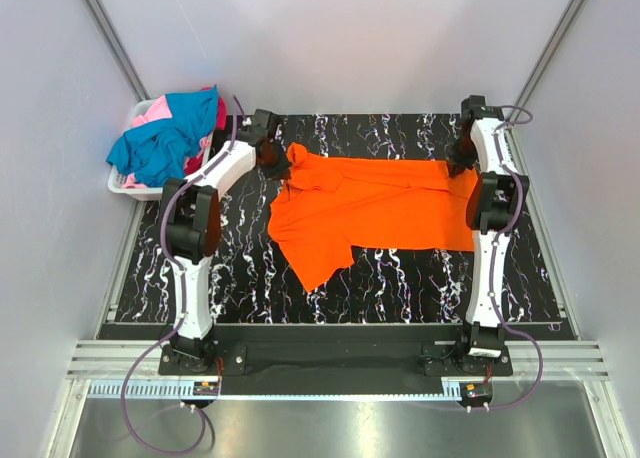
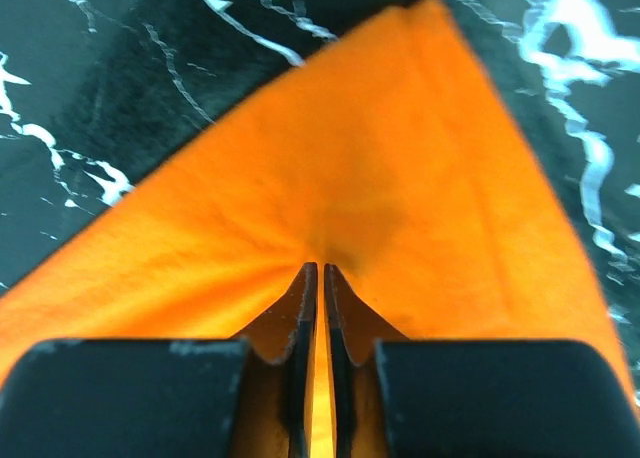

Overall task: Fold and stack the t-shirts
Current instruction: Fold the tshirt

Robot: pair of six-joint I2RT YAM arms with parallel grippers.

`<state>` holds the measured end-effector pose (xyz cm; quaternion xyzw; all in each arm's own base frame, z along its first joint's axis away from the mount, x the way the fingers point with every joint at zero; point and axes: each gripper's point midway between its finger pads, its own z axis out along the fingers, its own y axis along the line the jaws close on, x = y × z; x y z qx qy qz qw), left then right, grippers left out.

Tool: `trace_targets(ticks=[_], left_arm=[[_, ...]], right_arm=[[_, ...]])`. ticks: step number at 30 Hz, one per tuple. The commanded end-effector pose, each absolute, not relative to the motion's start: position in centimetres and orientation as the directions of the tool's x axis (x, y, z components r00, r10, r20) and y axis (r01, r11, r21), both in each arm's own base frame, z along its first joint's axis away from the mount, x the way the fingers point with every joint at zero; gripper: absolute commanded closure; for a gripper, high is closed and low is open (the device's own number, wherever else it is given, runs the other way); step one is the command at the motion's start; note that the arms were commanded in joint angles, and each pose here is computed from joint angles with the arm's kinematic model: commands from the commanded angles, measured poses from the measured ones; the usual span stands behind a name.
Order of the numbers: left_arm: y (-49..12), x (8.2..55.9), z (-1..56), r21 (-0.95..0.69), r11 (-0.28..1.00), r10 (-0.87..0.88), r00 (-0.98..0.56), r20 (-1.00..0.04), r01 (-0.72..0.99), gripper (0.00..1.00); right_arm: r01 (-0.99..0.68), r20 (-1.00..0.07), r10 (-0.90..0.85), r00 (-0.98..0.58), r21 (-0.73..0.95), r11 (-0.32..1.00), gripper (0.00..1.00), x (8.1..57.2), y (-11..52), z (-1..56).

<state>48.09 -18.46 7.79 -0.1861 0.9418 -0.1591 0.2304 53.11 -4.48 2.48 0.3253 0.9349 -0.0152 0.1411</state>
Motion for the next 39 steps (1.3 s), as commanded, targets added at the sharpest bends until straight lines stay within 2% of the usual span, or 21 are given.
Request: trace_targets(ticks=[1,3,4,7,9,12,15,20,25,28,39], left_arm=[[-18.5,49.9,13.5,-0.461,0.864,-0.430,-0.774,-0.465,-0.204,1.00],[-18.2,50.1,14.2,-0.463,0.864,-0.433,-0.765,-0.477,-0.201,1.00],[-17.9,50.2,14.5,-0.464,0.862,-0.438,-0.759,-0.481,-0.203,1.00],[-17.1,50.3,15.1,-0.456,0.864,-0.447,-0.742,-0.500,-0.214,1.00],[-16.7,50.3,15.7,-0.456,0.864,-0.452,-0.732,-0.510,-0.215,1.00],[-16.0,50.3,16.0,-0.451,0.863,-0.461,-0.719,-0.520,-0.228,1.00],[-15.7,50.4,16.0,-0.450,0.862,-0.466,-0.715,-0.521,-0.234,1.00],[-15.6,50.4,15.7,-0.458,0.857,-0.470,-0.721,-0.510,-0.236,1.00],[-15.7,50.4,15.3,-0.463,0.854,-0.473,-0.726,-0.500,-0.238,1.00],[-15.6,50.4,15.2,-0.464,0.854,-0.472,-0.728,-0.497,-0.236,1.00],[-14.9,50.3,14.7,-0.453,0.854,-0.478,-0.727,-0.493,-0.254,1.00]], right_arm=[[0.626,-0.398,0.582,-0.709,0.025,0.780,0.87,52.6,-6.2,8.8],[0.639,-0.427,0.577,-0.696,-0.002,0.769,0.85,52.3,-6.8,9.7],[0.647,-0.428,0.579,-0.693,-0.016,0.762,0.79,52.0,-7.2,9.7],[0.663,-0.456,0.580,-0.675,-0.031,0.748,0.73,51.7,-8.0,10.7],[0.666,-0.450,0.592,-0.669,-0.010,0.746,0.72,51.6,-7.8,11.1],[0.689,-0.357,0.659,-0.661,0.060,0.723,0.72,50.4,-6.9,9.3],[0.709,-0.311,0.711,-0.631,0.142,0.691,0.74,49.7,-6.3,7.9],[0.711,-0.271,0.768,-0.580,0.291,0.640,0.73,49.5,-5.9,7.5],[0.704,-0.233,0.778,-0.583,0.333,0.627,0.73,49.4,-5.0,6.2],[0.699,-0.236,0.779,-0.580,0.346,0.626,0.73,49.8,-5.1,5.9],[0.727,-0.344,0.749,-0.566,0.219,0.650,0.67,49.6,-8.1,6.5]])
